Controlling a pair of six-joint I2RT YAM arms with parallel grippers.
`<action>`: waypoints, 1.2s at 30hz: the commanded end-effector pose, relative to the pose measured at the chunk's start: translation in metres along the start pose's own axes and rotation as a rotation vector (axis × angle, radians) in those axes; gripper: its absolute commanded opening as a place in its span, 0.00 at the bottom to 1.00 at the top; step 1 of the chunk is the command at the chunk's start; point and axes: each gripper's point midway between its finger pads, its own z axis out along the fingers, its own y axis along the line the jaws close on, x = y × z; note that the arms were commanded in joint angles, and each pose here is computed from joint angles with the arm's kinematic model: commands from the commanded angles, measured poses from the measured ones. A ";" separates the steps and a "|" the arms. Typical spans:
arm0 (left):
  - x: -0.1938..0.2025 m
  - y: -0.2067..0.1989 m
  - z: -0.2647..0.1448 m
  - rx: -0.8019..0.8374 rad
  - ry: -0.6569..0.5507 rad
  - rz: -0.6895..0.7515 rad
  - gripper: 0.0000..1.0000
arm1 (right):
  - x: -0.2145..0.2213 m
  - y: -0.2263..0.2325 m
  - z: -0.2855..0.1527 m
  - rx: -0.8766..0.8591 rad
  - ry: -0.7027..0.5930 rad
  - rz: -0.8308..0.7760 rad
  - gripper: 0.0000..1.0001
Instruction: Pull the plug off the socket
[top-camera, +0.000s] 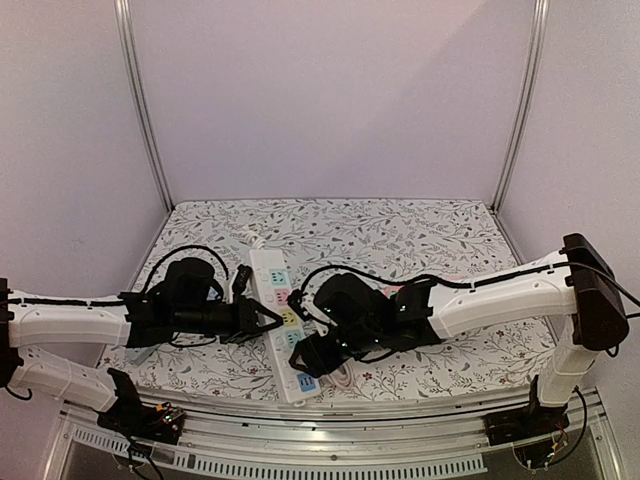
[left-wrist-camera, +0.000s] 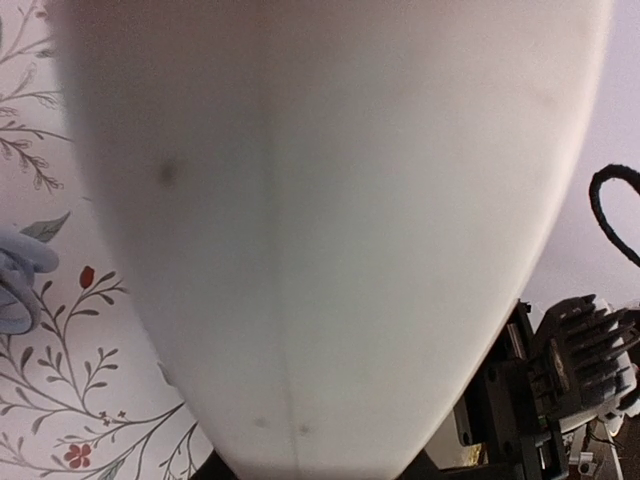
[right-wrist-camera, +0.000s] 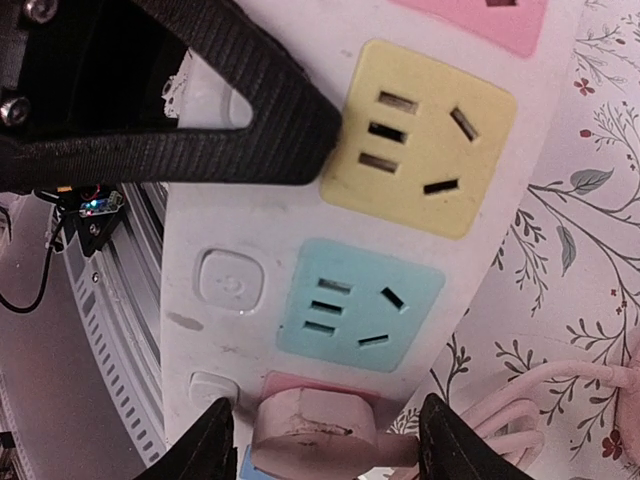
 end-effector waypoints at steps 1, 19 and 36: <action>-0.016 -0.031 -0.009 0.115 -0.046 0.058 0.06 | 0.012 0.002 0.008 0.000 0.042 -0.011 0.59; -0.017 -0.027 -0.004 0.090 -0.027 0.071 0.04 | 0.011 0.005 0.011 -0.008 0.045 -0.032 0.25; -0.016 -0.032 0.008 0.111 0.074 0.182 0.01 | 0.004 0.037 -0.016 -0.125 0.025 -0.214 0.00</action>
